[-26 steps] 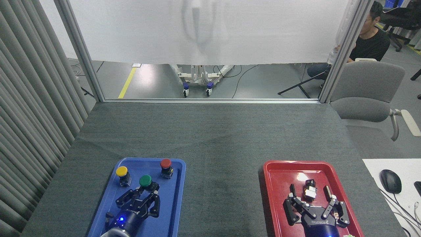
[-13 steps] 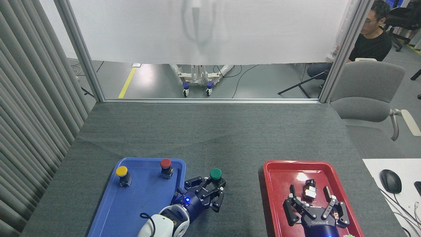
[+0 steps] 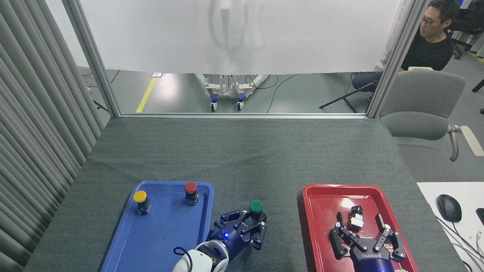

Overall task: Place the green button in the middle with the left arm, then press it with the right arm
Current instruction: 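Carry the green button off the blue tray onto the table, then release the green button and withdraw the left hand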

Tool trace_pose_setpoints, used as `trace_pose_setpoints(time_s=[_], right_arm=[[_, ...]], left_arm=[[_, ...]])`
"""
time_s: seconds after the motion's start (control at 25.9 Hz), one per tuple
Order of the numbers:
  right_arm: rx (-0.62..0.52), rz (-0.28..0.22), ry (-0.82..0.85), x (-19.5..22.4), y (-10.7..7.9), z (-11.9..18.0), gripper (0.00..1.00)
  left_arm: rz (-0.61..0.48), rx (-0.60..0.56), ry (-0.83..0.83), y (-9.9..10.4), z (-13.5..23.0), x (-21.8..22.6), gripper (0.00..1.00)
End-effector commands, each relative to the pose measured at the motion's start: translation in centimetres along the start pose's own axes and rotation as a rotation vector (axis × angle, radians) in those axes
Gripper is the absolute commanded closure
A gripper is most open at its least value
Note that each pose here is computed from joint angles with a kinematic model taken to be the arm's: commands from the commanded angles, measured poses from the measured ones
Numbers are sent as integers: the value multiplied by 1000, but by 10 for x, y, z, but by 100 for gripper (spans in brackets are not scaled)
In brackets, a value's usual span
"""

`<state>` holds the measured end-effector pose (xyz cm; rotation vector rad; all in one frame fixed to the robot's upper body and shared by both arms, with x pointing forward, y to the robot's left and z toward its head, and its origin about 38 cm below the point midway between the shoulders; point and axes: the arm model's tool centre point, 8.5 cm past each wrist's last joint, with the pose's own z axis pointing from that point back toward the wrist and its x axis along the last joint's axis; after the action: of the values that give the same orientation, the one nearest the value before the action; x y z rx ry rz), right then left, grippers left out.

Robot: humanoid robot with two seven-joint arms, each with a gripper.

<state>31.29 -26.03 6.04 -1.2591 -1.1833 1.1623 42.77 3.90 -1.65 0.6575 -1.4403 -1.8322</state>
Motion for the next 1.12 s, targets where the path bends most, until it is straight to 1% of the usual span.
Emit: trace_pose_setpoints(time_s=[0.0,0.08,0.15,0.19,0.27,0.31,0.35,0.39,0.42,0.46,0.5,0.54,0.58,0.66,0.73,0.85,0.93,0.96,1.04,1.08], right_arm=[[0,-12,-11,4,0,0,1],[0,-19,-35,12,1,0,3],[2,-21,-61,16,1,0,16],[5,-23,-65,17,2,0,21],[6,-25,-69,19,2,0,28],[6,-28,-77,22,3,0,30],[8,-27,-78,22,3,0,32],[10,-26,-80,22,3,1,33],[10,-27,-80,23,3,1,33],[10,-27,-80,23,3,1,33],[10,-27,-79,23,3,1,34],[10,-29,-79,24,4,1,36],[10,-27,-79,23,4,1,40],[12,-23,-85,26,4,1,51],[21,-20,-92,34,7,3,63],[33,-7,-109,41,11,6,86],[35,-8,-121,45,13,6,96],[36,-10,-125,46,13,6,100],[35,-14,-129,49,13,3,100],[48,-13,-134,51,17,2,100]], left_arm=[[-3,-10,5,-5,2,-1,100],[-1,-19,13,-10,5,-2,100],[4,-30,51,-19,10,-3,99],[1,-30,71,-20,11,-5,97],[-2,-31,89,-21,12,-7,95],[-1,-31,92,-21,12,-7,92],[0,-27,92,-22,13,-6,86],[1,-16,92,-22,13,-6,70],[6,-6,100,-23,14,-5,40],[13,5,99,-23,14,-2,21],[12,20,97,-20,14,-1,8],[10,37,93,-15,14,0,0],[12,57,88,-10,14,3,0],[20,104,77,-1,19,13,0],[20,162,74,12,27,17,0],[-5,227,138,25,46,5,0],[-34,256,204,27,70,-7,0],[-56,266,220,28,83,-15,0],[-110,264,259,28,107,-42,0],[-119,267,294,29,120,-60,0]])
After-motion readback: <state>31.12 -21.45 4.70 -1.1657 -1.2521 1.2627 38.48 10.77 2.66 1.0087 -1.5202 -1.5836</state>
